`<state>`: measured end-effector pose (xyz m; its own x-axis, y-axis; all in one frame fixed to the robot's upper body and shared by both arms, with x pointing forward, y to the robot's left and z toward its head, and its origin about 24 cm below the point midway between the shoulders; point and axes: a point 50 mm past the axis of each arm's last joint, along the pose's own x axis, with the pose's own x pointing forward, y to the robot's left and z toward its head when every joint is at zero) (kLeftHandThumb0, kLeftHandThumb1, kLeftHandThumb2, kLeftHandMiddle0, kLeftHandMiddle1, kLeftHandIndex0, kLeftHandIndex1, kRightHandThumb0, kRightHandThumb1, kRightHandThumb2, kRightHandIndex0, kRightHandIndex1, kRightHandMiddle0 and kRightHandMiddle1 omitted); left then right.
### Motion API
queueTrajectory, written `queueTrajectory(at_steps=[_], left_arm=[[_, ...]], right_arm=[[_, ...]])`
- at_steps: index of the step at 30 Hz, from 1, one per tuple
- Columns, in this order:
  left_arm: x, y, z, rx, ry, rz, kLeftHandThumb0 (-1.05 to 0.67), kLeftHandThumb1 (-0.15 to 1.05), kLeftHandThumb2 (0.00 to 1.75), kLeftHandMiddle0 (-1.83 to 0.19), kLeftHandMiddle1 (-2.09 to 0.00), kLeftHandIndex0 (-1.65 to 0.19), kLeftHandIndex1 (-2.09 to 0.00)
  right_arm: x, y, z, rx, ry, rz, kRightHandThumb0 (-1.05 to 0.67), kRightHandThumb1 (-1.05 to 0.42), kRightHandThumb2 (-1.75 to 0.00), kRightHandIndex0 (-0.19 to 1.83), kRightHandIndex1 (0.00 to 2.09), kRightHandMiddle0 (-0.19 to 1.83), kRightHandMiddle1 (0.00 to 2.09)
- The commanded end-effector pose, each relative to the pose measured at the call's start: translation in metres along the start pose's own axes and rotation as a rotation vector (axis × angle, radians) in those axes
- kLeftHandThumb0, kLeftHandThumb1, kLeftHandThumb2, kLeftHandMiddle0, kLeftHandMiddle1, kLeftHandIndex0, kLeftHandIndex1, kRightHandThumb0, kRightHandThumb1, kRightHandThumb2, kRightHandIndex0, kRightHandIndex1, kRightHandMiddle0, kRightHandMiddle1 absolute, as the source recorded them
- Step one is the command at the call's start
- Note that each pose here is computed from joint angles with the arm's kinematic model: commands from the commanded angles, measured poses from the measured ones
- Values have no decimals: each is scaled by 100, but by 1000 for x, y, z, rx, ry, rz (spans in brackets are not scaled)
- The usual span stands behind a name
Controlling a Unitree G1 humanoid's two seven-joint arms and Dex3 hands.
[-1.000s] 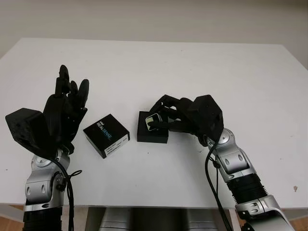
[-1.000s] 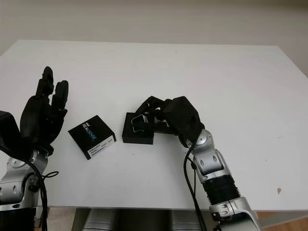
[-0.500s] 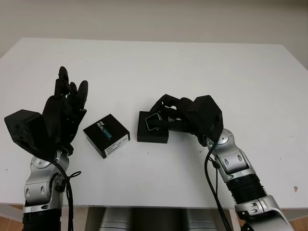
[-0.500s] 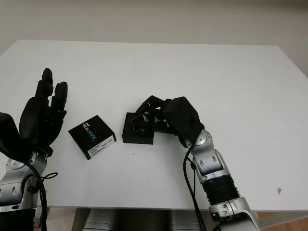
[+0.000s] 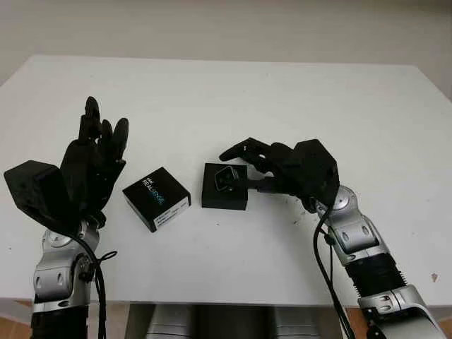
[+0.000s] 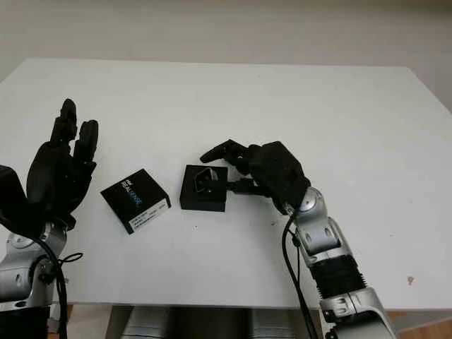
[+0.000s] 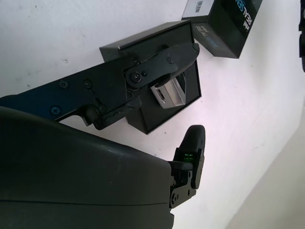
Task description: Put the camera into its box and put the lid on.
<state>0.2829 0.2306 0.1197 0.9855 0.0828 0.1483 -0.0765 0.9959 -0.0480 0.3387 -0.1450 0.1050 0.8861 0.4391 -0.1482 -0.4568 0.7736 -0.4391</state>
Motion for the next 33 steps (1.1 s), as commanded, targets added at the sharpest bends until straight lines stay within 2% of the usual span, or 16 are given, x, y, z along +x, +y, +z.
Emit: queueTrajectory(at_steps=[1, 12, 33], left_arm=[[0, 2, 4, 2, -12, 5, -69, 105, 31, 19, -1, 18, -2], [0, 2, 5, -1, -8, 15, -69, 105, 28, 19, -3, 18, -4], [-1, 3, 5, -2, -7, 17, -70, 105, 29, 19, -3, 18, -5]], right_arm=[[0, -10, 12, -31, -50, -12, -62, -86, -5, 8, 3, 10, 79], [-6, -31, 33, -226, -146, 12, -61, -82, -4, 8, 5, 13, 71], [-10, -10, 18, -431, -196, -56, -58, -81, -6, 18, 8, 33, 73]])
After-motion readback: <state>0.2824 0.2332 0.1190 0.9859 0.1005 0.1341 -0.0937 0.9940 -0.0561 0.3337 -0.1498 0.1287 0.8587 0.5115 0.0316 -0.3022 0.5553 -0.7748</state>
